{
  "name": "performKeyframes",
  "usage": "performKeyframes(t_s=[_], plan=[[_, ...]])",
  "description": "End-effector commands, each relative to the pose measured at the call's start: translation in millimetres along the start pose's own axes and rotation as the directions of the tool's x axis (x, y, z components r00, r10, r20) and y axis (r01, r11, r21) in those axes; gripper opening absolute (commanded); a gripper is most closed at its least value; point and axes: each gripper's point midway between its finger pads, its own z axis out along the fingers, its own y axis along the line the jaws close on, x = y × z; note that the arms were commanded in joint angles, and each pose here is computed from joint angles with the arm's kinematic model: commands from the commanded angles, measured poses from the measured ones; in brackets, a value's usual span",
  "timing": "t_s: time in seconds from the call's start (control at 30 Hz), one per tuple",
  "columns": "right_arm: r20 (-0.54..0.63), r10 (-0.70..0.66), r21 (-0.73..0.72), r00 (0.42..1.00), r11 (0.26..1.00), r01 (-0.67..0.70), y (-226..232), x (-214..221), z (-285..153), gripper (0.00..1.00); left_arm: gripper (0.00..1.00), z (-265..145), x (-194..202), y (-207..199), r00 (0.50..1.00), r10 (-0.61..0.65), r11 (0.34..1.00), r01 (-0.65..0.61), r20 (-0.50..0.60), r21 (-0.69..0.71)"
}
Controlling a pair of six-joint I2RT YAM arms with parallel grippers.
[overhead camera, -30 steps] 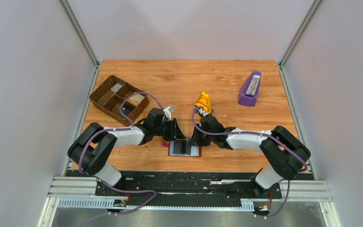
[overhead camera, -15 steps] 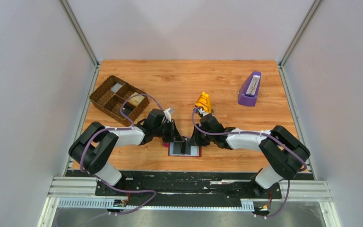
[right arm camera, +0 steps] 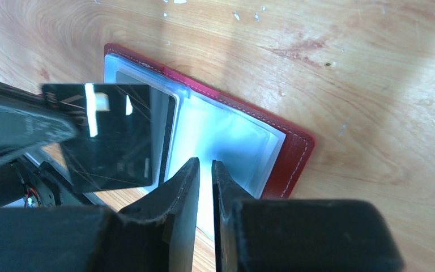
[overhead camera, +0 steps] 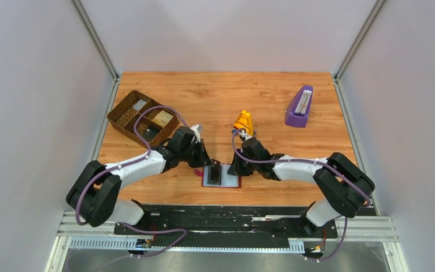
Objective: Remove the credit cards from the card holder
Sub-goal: Remove the credit card from the card holder, then place the credit card in the storage box.
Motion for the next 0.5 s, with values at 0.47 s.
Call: performKeyframes(t_s=[0.47], plan=[[0.050,-0.062,-0.107,0.997,0.992,0.067,32,-17,-35,0.37,0.00,-163,-149,23,0.864,0.029,0.972,0.092,0.502,-0.215]])
